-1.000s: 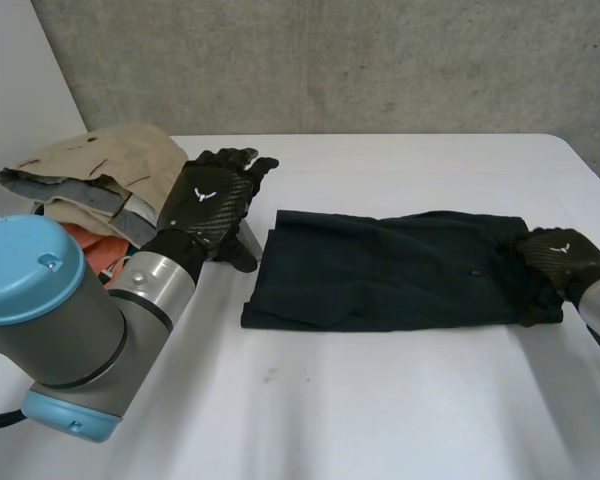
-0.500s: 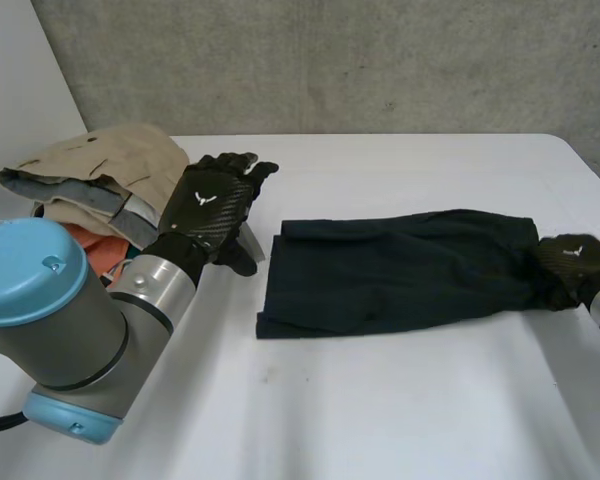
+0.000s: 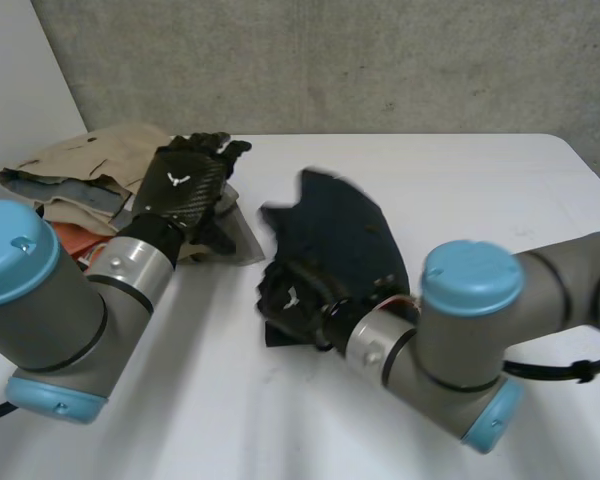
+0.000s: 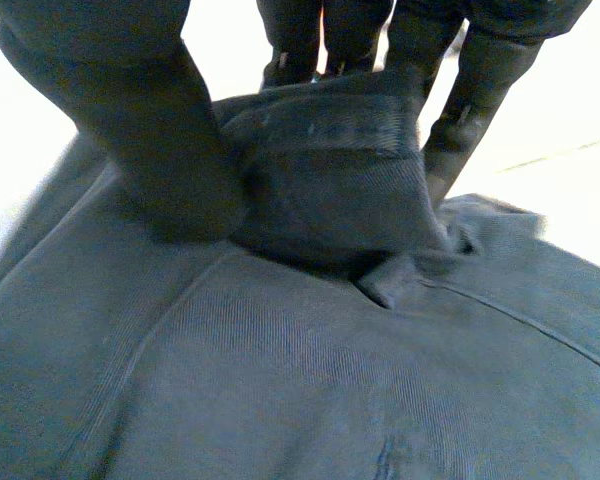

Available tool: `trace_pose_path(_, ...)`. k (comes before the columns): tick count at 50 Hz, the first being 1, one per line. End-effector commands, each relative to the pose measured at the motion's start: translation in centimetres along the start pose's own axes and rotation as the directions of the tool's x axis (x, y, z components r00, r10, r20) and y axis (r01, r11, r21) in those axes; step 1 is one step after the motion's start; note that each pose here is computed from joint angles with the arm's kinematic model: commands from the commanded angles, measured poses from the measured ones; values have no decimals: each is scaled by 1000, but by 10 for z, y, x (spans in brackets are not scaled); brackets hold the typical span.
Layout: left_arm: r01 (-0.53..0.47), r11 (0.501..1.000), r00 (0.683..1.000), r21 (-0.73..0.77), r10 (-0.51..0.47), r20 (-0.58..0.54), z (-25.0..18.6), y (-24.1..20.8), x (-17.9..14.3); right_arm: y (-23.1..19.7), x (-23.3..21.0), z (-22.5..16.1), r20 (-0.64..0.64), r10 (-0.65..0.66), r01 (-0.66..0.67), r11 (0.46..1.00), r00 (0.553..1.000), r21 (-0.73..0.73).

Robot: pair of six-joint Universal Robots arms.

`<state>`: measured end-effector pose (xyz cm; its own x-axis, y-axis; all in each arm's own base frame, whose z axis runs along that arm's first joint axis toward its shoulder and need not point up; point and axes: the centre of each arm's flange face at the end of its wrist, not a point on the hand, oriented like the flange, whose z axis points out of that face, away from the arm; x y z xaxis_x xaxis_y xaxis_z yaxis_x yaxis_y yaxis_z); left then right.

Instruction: Fold the laundry.

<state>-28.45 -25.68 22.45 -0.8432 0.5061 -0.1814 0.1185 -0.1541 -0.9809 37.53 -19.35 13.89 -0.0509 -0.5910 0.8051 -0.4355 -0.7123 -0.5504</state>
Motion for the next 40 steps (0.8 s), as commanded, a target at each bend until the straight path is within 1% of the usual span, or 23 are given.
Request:
trace_pose_path(1,-9,999,998,37,7,59,14,-9,-21,-1,4,3,-36,79,-80,996,996,-25)
trace_pose_path(2,-11,999,998,49,8,63,16,-12,-23,-3,13,-1,-60,172,-174,985,983,-20)
trace_pose_path(4,-18,996,998,85,12,68,22,-23,-24,-8,26,-6,-90,293,-293,956,952,8)
trace_pose_path(5,-18,996,998,89,12,69,24,-25,-24,-14,43,-14,-123,419,-417,908,899,44)
trace_pose_path(8,-20,991,998,129,12,64,35,-36,-23,-22,62,-28,-152,584,-576,812,797,100)
trace_pose_path(9,-17,991,998,131,9,61,38,-37,-22,-21,76,-36,-180,673,-660,739,717,137)
trace_pose_path(10,-13,991,999,134,6,53,41,-37,-20,-19,83,-40,-194,710,-693,704,678,155)
trace_pose_path(11,4,991,1000,133,-7,27,45,-38,-11,-16,91,-44,-211,740,-722,671,639,169)
trace_pose_path(12,11,992,1000,130,-13,13,47,-38,-6,-5,106,-53,-252,782,-763,618,570,190)
trace_pose_path(13,18,992,1000,126,-17,-5,48,-39,0,3,114,-59,-282,794,-778,597,539,196)
trace_pose_path(14,33,993,999,112,-28,-41,50,-40,13,11,120,-64,-310,801,-789,581,512,198)
trace_pose_path(16,48,995,996,82,-42,-77,52,-36,27,30,134,-77,-399,795,-811,557,457,179)
trace_pose_path(19,74,997,986,17,-70,-152,54,-23,57,49,140,-85,-469,780,-835,531,414,146)
trace_pose_path(20,76,997,983,-1,-75,-167,53,-19,64,55,142,-85,-485,777,-846,518,401,130)
trace_pose_path(22,77,996,976,-54,-86,-202,52,-6,80,62,140,-80,-487,779,-858,503,396,107)
trace_pose_path(24,72,993,972,-94,-91,-216,51,5,88,77,132,-69,-482,782,-875,481,396,62)
trace_pose_path(26,62,987,972,-145,-93,-217,49,22,95,84,126,-62,-472,783,-881,473,405,28)
trace_pose_path(28,54,983,976,-174,-89,-198,49,31,95,95,116,-54,-452,787,-887,461,419,-20)
trace_pose_path(30,39,976,985,-213,-74,-158,48,44,92,100,109,-48,-433,792,-889,456,430,-47)
trace_pose_path(33,14,962,990,-274,-52,-133,46,61,89,113,95,-38,-400,804,-891,447,441,-83)
trace_pose_path(34,-8,948,990,-318,-36,-134,43,72,88,116,91,-36,-392,807,-891,444,442,-91)
trace_pose_path(37,-62,920,990,-388,7,-141,39,86,82,126,84,-28,-384,813,-895,432,438,-106)
trace_pose_path(40,-102,902,988,-420,41,-150,37,94,77,137,75,-22,-385,809,-894,428,443,-130)
